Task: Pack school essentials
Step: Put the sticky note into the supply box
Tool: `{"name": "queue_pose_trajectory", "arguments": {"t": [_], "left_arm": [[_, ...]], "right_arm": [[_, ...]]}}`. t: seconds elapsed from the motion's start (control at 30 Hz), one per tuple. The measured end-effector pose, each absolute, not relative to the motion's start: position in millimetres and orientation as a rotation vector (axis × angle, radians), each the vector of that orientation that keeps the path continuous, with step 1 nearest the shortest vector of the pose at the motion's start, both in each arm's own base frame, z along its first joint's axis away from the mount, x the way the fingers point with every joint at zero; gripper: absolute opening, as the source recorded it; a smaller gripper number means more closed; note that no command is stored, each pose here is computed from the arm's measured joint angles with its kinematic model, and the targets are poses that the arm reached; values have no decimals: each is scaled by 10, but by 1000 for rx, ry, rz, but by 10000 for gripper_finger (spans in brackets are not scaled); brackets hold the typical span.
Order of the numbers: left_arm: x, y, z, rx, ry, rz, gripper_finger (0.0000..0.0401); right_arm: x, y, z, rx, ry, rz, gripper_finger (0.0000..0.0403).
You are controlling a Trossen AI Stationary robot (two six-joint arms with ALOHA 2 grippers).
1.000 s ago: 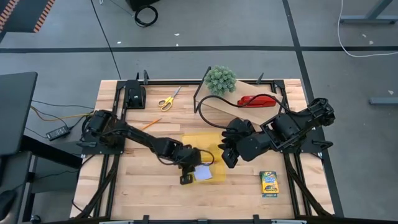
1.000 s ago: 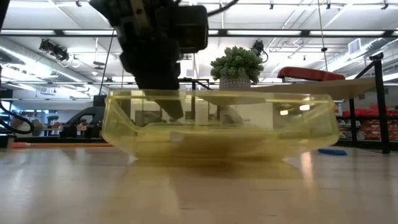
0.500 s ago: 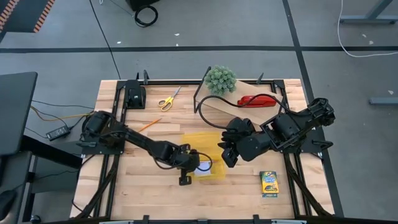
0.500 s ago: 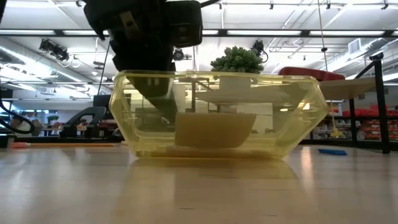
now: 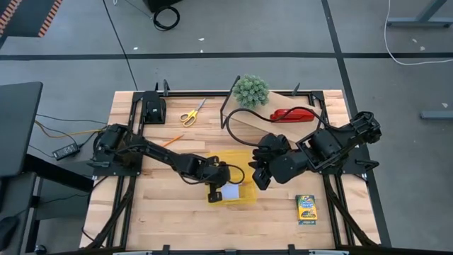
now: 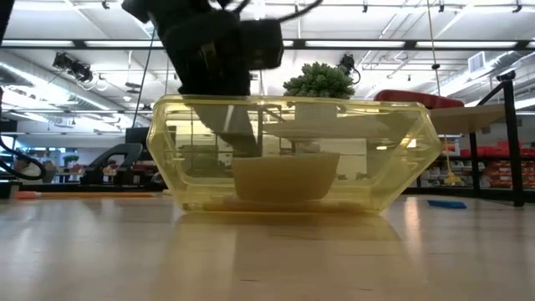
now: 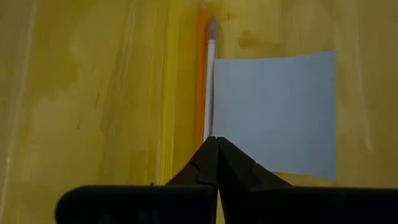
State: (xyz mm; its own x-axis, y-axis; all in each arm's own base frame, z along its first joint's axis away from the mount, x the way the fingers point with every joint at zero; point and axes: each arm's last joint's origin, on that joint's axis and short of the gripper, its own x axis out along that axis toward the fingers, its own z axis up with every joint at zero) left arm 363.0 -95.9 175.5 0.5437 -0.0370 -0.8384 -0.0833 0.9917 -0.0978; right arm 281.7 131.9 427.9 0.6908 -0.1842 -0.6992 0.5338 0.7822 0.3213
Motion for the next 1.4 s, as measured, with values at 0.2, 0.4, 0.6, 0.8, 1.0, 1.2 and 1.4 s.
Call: {"name": "queue_pose_trajectory", "arguments": {"t": [0.2,0.4,0.6,0.8,1.0,1.2,1.4], "left_arm": [[3685,-953,1629,-148,1018,8,13],[3694,-994,1399,-169,1103,-31,12],[3690,-1080,1366,-157,1103,-54,4],[3700,-1085,1365,-164,1091,-53,20],[3680,-1134,1376,-169,1092,-55,14],[3643,-1141,1431,-202,1111,-74,8],[3615,-1154,1533,-218,1098,-82,34]], "right_arm": [[2815,1318,4277,549,702,-429,130],[2810,1316,4272,563,703,-439,130],[2802,1330,4271,569,709,-433,130],[2803,1328,4271,568,709,-434,130],[2803,1327,4271,558,710,-432,130],[2788,1319,4259,544,726,-442,130],[2775,1315,4249,535,741,-446,130]]}}
